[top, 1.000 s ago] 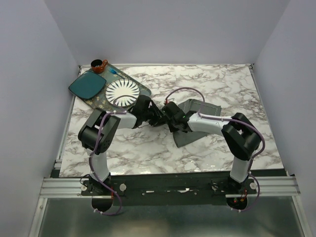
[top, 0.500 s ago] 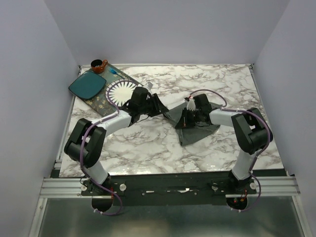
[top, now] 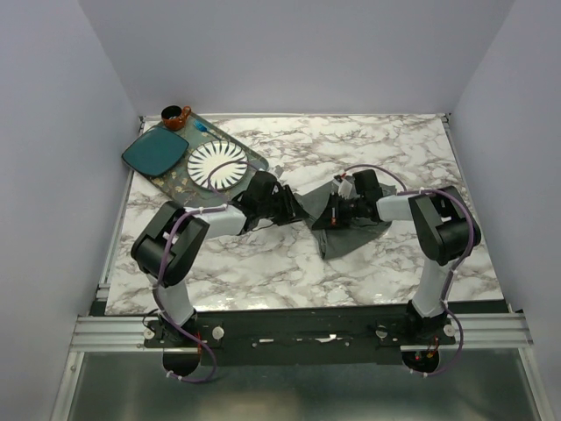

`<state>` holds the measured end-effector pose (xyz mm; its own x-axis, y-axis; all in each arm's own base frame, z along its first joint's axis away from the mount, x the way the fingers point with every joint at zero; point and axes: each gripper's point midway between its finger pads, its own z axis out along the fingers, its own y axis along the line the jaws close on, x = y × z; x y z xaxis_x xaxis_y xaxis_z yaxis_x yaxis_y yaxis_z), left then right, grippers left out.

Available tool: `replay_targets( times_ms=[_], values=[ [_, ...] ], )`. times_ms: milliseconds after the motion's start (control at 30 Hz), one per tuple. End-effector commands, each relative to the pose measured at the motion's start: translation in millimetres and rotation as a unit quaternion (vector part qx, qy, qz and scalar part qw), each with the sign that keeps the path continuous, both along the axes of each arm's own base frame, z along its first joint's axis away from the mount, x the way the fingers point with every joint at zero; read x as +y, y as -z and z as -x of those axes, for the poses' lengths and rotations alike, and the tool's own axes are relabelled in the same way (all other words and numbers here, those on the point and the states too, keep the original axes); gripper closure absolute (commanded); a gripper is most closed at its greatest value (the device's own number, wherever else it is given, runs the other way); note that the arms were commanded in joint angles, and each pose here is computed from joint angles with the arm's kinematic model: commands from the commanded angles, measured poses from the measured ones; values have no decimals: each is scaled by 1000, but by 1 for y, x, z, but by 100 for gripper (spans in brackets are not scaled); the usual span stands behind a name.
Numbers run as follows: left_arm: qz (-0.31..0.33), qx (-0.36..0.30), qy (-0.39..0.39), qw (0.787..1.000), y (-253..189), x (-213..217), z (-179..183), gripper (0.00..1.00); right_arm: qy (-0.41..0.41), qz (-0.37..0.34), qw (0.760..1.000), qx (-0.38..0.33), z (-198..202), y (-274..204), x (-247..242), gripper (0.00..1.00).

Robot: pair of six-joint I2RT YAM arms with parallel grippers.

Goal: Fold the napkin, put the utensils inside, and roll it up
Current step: Roll the napkin with the utensil

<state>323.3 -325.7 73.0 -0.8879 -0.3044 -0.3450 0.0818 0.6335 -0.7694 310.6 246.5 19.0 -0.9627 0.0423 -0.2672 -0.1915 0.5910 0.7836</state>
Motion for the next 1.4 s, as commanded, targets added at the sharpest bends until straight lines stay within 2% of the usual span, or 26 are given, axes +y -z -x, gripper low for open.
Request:
replay_targets(
  times_ms=[0, 133, 233, 267, 333, 500, 567, 700, 933, 1200, 1367],
  values=[
    [8, 2, -26, 1000, -6, 1, -7, 34, 16, 66, 996, 51, 18, 41, -21, 100],
    [6, 25, -40, 999, 3, -3, -12, 32, 29, 99, 993, 58, 16, 50, -30, 99],
    [12, 50, -47, 998, 13, -8, -15, 37, 40, 128, 990, 51, 12, 53, -37, 100],
    [14, 52, -45, 998, 13, -10, -15, 41, 41, 140, 988, 53, 13, 55, -41, 99],
    [22, 49, -38, 998, 11, -15, -15, 43, 43, 150, 987, 48, 11, 56, -44, 100],
    [23, 7, -16, 1000, -4, -24, -9, 34, 46, 172, 983, 47, 9, 58, -50, 99],
    [26, 7, -14, 1000, -4, -24, -7, 34, 44, 169, 984, 45, 9, 56, -49, 97],
    [41, 4, -8, 999, -6, -30, -7, 42, 42, 167, 984, 45, 10, 55, -48, 95],
    [67, 36, -9, 997, 4, -41, -8, 41, 37, 162, 985, 38, 8, 51, -47, 91],
    [73, 37, -13, 997, 8, -50, -19, 45, 35, 165, 986, 20, 6, 36, -48, 87],
    [82, 36, -10, 996, 3, -54, -19, 48, 28, 162, 986, 11, 5, 26, -44, 80]
  ],
)
